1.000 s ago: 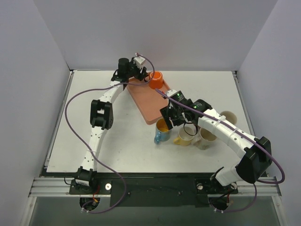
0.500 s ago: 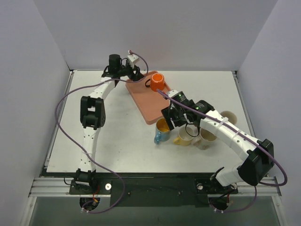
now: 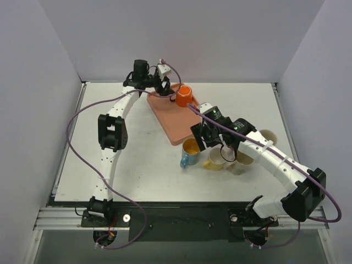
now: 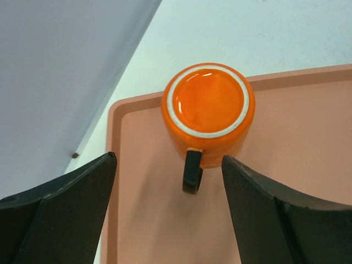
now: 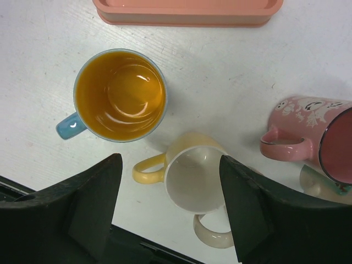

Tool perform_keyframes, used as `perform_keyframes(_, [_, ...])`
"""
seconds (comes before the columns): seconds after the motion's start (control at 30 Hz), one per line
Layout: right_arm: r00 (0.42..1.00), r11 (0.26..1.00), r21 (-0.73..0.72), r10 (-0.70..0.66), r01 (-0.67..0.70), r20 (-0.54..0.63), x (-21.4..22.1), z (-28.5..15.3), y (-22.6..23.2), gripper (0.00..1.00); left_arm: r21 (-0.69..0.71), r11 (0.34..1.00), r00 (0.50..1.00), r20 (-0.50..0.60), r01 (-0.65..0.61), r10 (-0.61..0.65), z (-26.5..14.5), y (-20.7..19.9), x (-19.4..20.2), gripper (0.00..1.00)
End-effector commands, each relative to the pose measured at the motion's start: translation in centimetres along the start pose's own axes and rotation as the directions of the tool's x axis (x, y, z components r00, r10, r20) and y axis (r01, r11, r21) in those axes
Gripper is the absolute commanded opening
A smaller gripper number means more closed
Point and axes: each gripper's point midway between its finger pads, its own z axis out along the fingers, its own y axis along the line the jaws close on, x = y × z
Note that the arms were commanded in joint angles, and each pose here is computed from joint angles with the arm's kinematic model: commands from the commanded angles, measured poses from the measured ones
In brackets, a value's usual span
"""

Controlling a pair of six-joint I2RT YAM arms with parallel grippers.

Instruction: Turn the mug right side up

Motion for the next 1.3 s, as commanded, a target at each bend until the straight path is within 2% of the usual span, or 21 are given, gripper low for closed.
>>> perform_keyframes(0.0, [0.999, 1.0, 0.025, 0.002, -0.003, 0.047, -0.9, -1.4, -0.5, 0.66, 0.025, 0.999, 0.999, -0.032, -0.033, 0.033, 2.0, -1.1, 1.7, 0.87])
perform_keyframes(0.13, [0.999, 1.0, 0.026, -0.004, 0.003, 0.053, -1.0, -1.6, -0.6, 0.66, 0.02, 0.999, 0.998, -0.062, -0.026, 0.027, 2.4, -1.1, 3.1, 0.81])
perform_keyframes(0.33, [0.998, 1.0, 0.022, -0.018, 0.016, 0.056, -1.3, -1.6, -0.5, 0.66, 0.007, 0.999, 0.997, -0.072, -0.031, 0.032, 3.0, -0.9, 4.0, 0.65])
perform_keyframes(0.47, [0.999, 0.999, 0.027, -0.025, 0.024, 0.046, -1.1, -1.6, -0.6, 0.66, 0.024, 0.999, 0.996, -0.073, -0.049, 0.05, 3.6, -1.5, 4.1, 0.52])
perform_keyframes(0.5, [0.999, 0.999, 0.033, -0.025, 0.023, 0.044, -1.0, -1.6, -0.8, 0.67, 0.027, 0.998, 0.996, -0.078, -0.052, 0.054, 3.7, -1.6, 4.4, 0.45])
perform_keyframes(0.57, [0.999, 0.999, 0.035, -0.028, 0.026, 0.044, -1.0, -1.6, -0.8, 0.66, 0.028, 0.997, 0.994, -0.087, -0.065, 0.067, 3.9, -1.7, 4.6, 0.39])
perform_keyframes(0.67, [0.999, 0.999, 0.037, -0.03, 0.028, 0.044, -1.0, -1.7, -0.9, 0.66, 0.0, 0.998, 0.994, -0.093, -0.064, 0.063, 4.1, -1.2, 4.7, 0.39])
perform_keyframes(0.8, [0.999, 0.999, 0.032, -0.029, 0.028, 0.038, -0.9, -1.6, -0.8, 0.66, -0.003, 0.998, 0.992, -0.108, -0.064, 0.063, 4.1, -1.2, 5.2, 0.46])
perform_keyframes(0.9, [0.999, 0.999, 0.031, -0.029, 0.028, 0.036, -0.9, -1.6, -0.8, 0.66, -0.002, 0.997, 0.991, -0.111, -0.072, 0.071, 4.2, -1.2, 5.4, 0.44])
perform_keyframes(0.93, [0.999, 0.999, 0.032, -0.028, 0.027, 0.036, -0.9, -1.6, -0.8, 0.66, 0.001, 0.997, 0.991, -0.113, -0.074, 0.073, 4.4, -1.4, 5.5, 0.37])
perform_keyframes(1.03, [0.999, 0.999, 0.033, -0.023, 0.021, 0.041, -1.0, -1.7, -0.8, 0.66, -0.004, 0.997, 0.992, -0.107, -0.073, 0.073, 4.6, -1.4, 5.2, 0.25])
perform_keyframes(1.13, [0.999, 0.999, 0.037, -0.02, 0.018, 0.048, -1.1, -1.8, -0.9, 0.66, -0.009, 0.999, 0.994, -0.097, -0.046, 0.045, 4.4, -1.4, 4.6, 0.0])
perform_keyframes(1.2, [0.998, 0.999, 0.045, -0.016, 0.014, 0.053, -1.2, -2.0, -1.1, 0.66, -0.036, 0.999, 0.997, -0.081, -0.005, 0.002, 3.9, -1.1, 3.5, 0.0])
perform_keyframes(1.23, [0.998, 0.998, 0.055, -0.013, 0.01, 0.06, -1.3, -2.2, -1.2, 0.66, -0.066, 0.996, 0.996, -0.074, 0.054, -0.059, 3.6, -0.9, 3.4, 0.0])
perform_keyframes(1.27, [0.998, 0.998, 0.061, -0.008, 0.004, 0.065, -1.4, -2.3, -1.3, 0.66, -0.092, 0.993, 0.996, -0.052, 0.071, -0.076, 2.9, -0.5, 1.6, 0.0])
